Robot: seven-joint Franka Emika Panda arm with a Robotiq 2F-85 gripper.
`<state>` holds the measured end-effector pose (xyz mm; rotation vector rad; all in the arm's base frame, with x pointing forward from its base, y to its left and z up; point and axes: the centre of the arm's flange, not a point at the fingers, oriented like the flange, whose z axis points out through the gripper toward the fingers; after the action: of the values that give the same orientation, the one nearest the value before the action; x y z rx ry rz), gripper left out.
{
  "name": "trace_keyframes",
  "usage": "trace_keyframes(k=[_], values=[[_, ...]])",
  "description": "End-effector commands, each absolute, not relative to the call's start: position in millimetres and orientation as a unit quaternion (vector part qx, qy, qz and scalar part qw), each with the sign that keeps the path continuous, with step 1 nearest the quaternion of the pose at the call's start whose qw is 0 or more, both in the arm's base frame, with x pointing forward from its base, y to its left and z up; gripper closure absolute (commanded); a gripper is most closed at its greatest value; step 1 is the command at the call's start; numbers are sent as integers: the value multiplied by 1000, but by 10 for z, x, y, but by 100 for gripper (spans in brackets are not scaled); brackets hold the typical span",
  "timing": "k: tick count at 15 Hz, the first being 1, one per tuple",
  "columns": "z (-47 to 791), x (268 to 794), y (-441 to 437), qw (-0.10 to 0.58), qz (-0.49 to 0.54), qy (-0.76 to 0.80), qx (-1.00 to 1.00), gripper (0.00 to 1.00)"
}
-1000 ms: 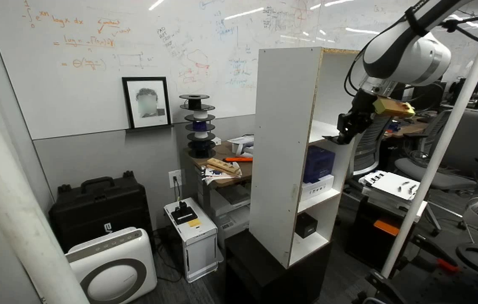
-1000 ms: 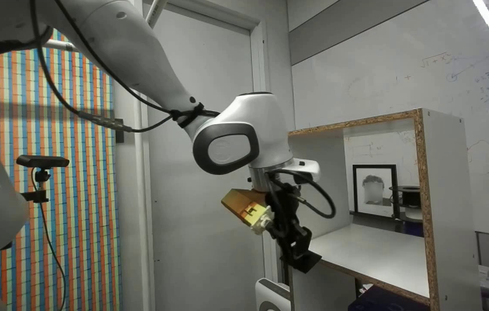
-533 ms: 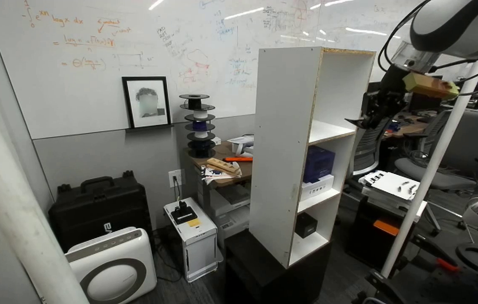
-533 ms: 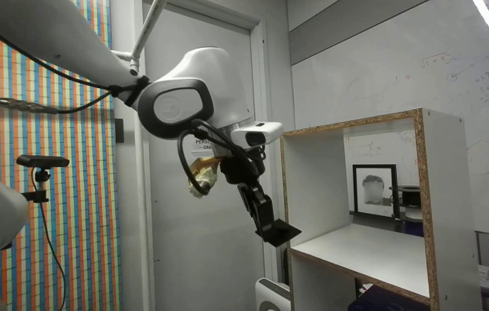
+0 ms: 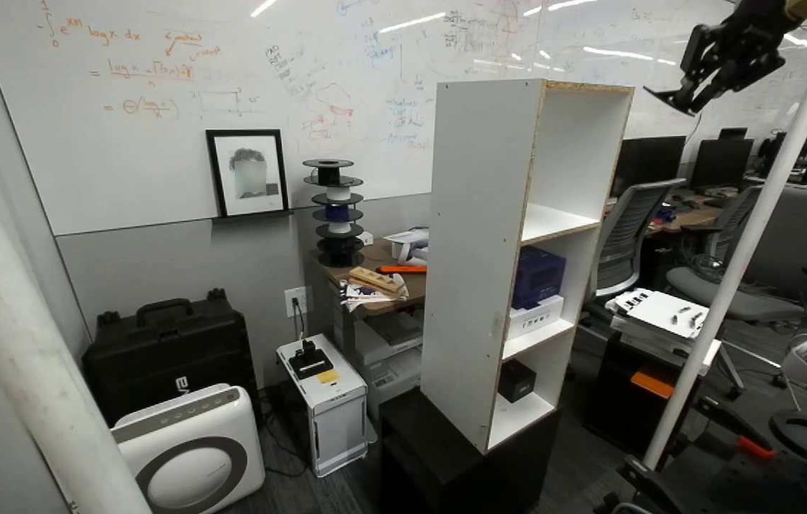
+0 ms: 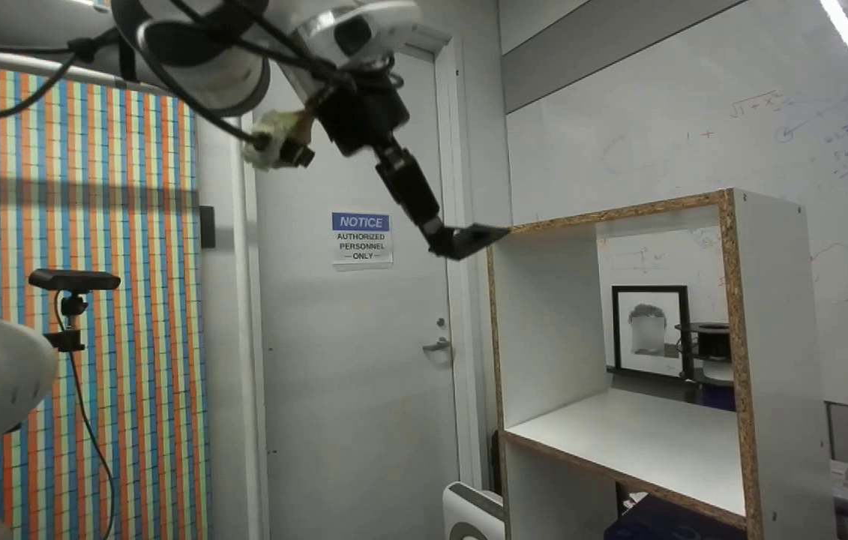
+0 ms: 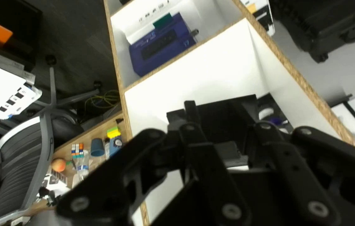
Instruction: Pick the black object and put it on top of the cabinet
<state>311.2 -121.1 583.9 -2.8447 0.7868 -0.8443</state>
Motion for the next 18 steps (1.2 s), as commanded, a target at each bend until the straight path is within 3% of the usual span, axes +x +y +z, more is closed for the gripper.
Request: trace_keyframes(k=[1, 5, 12, 16, 17, 18], values=[[6537, 3381, -1495, 52, -304, 291, -906, 88], [6922, 3892, -1859, 70, -312, 314, -894, 88], [6612, 5225, -2156, 97, -269, 339, -896, 88], [6665, 5643, -2081, 97, -263, 339, -898, 88], [6685, 5679, -2032, 96, -255, 336, -901, 85], [6690, 5699, -1981, 96, -246, 334, -905, 46]])
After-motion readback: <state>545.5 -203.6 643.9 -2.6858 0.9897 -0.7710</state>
